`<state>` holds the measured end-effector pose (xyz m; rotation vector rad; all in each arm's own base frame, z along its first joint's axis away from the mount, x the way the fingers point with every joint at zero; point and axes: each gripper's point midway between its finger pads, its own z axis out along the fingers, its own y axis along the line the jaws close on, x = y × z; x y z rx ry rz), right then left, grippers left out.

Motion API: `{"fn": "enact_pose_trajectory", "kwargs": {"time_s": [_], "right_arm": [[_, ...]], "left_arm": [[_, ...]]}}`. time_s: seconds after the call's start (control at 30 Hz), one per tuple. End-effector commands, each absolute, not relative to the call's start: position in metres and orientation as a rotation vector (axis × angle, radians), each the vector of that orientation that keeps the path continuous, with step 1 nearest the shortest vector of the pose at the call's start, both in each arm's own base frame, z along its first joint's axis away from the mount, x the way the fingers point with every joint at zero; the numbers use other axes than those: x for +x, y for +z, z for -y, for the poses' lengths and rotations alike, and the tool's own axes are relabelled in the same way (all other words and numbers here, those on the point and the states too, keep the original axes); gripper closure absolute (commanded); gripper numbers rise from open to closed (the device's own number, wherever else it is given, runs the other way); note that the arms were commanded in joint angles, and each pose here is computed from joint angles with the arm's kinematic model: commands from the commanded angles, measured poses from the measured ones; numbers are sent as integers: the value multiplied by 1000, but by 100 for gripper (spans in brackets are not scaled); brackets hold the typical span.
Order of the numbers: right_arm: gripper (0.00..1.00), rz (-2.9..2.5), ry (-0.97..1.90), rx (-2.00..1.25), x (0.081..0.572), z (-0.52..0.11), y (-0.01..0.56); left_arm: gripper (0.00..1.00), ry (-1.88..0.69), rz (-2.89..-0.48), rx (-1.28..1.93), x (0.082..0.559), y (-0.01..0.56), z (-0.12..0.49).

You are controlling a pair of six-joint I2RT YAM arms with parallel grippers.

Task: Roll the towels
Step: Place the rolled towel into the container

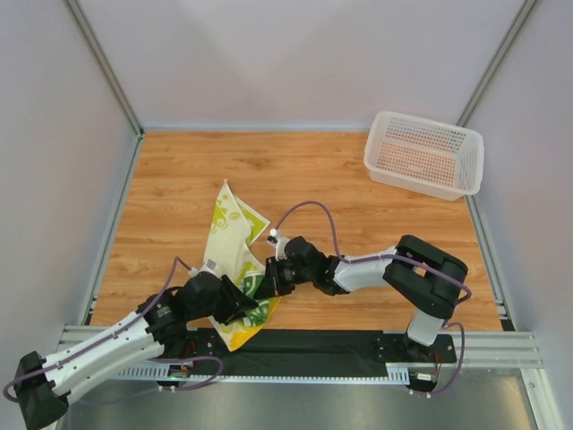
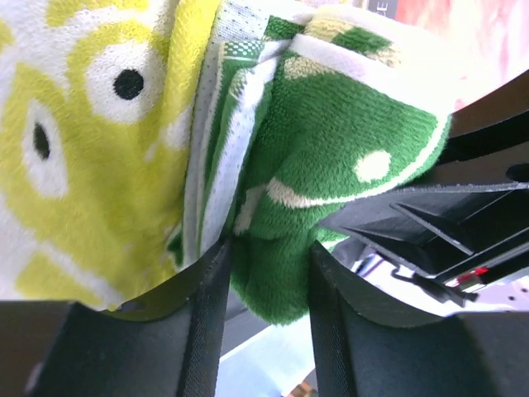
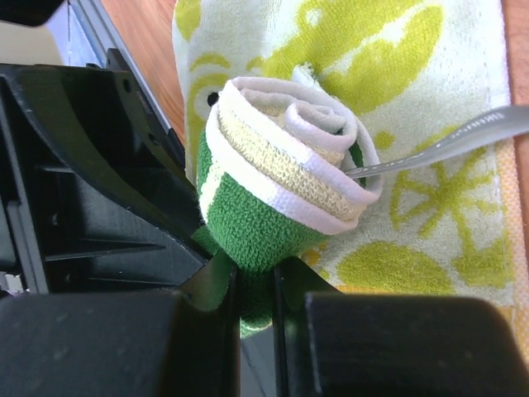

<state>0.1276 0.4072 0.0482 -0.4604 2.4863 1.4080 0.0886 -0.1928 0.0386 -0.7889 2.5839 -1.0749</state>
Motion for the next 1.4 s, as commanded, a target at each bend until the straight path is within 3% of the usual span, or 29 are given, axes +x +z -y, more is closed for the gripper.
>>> {"fn": "enact_pose_trajectory", "kwargs": {"time_s": [0.0,0.57,1.0,1.17,1.37], "right_arm": [[100,-2379,1359,-500,153,-410,87],[100,-2343,1199,-454,217,-353,160],[100,-2149,999,-59,383,-204,268],[100,-2056,975,182,445,-123,282],[100,-1992,971,217,498,-70,300]], "left_arm": [[52,-644,-2790,-717,58,0,141],[48,-446,-2626,-245,116,90,147],[47,-317,-2504,-43,134,132,127],[49,-331,-2459,-9,134,158,122],[46,-267,-2370,108,138,202,103]]}}
